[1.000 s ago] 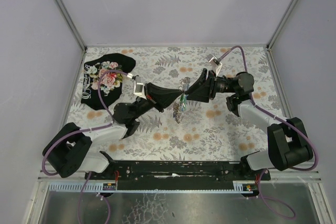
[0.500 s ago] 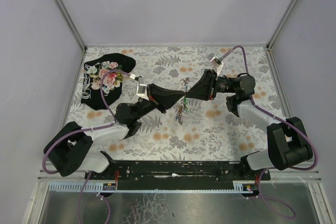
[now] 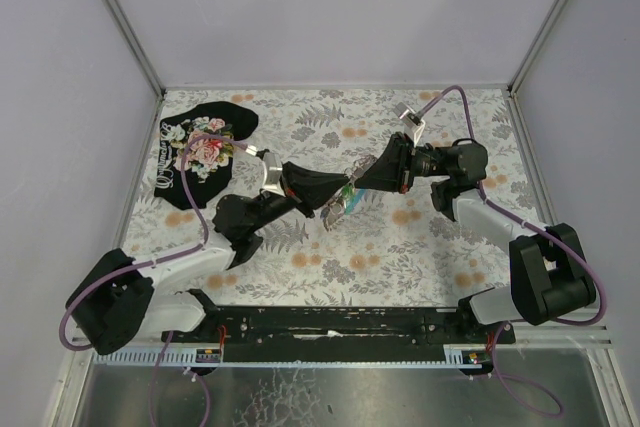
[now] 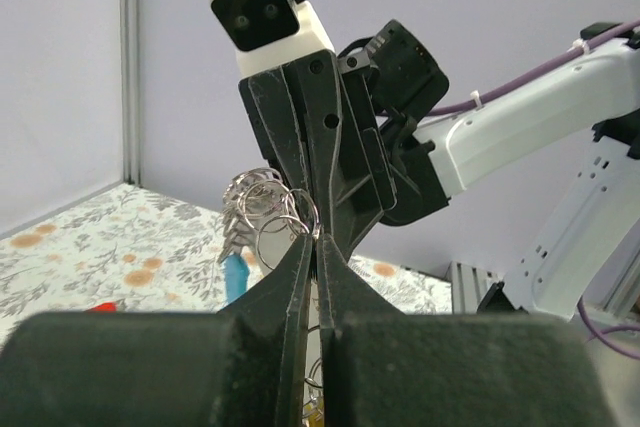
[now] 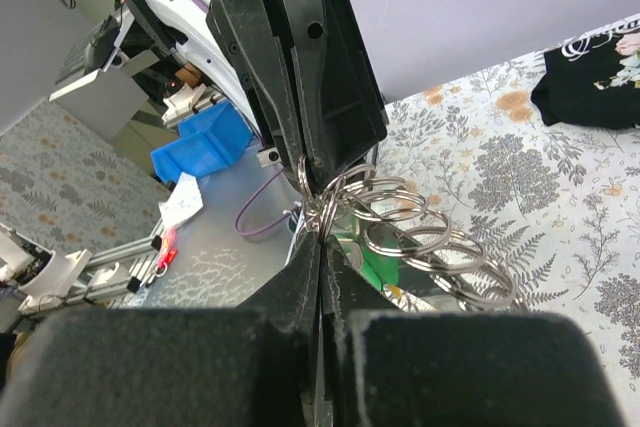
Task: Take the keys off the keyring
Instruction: Pick up the key from the keyring.
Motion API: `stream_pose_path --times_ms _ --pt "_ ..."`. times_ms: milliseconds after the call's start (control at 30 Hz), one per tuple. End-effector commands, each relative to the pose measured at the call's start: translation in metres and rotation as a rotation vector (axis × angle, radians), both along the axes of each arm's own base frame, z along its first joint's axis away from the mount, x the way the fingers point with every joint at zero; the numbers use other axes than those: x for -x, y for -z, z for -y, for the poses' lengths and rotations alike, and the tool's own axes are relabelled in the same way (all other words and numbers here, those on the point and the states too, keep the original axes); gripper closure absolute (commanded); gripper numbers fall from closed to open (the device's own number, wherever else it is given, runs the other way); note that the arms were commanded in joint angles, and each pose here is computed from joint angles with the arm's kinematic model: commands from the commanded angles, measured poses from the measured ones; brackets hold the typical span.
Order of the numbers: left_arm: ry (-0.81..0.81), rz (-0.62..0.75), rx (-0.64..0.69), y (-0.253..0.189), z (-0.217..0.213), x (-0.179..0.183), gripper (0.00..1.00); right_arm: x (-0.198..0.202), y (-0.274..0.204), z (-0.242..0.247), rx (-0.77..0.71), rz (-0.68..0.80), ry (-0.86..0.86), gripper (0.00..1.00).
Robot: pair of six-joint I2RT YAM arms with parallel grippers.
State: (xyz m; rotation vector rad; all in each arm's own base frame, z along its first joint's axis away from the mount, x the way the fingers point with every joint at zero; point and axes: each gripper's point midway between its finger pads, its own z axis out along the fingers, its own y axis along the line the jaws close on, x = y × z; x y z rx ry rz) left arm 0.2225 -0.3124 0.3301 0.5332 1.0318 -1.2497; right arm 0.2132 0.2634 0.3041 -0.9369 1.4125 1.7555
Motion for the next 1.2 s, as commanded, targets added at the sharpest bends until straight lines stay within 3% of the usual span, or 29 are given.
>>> stream_pose_path --times_ms 0,467,667,767,967,1167 --pt "-0.071 0.117 -0.038 -0.019 -0.006 -0.002 1.0 0.009 -0.015 0.004 0.012 0.113 -0.046 1.0" --pt "-0.08 0.153 -0.176 -0.006 0.002 -0.007 1.0 0.0 -0.001 0.002 0.078 0.053 -0.063 0.99" --pt "-0.064 0.147 -0.176 -0.006 0.004 -0.006 1.0 -0.008 0.007 0.002 0.112 0.03 -0.06 0.98" --pt "-0.065 0.128 -0.125 -0.012 0.001 -0.005 1.0 -0.006 0.008 0.003 0.117 0.038 -0.07 0.91" --pt "-0.077 0.016 0.059 -0.029 -0.012 -0.007 1.0 0.008 -0.01 0.01 0.067 0.143 -0.097 0.66" --pt "0.058 -0.156 0.25 -0.047 -0.022 -0.011 1.0 0.008 -0.024 0.024 0.092 0.188 -0.101 0.64"
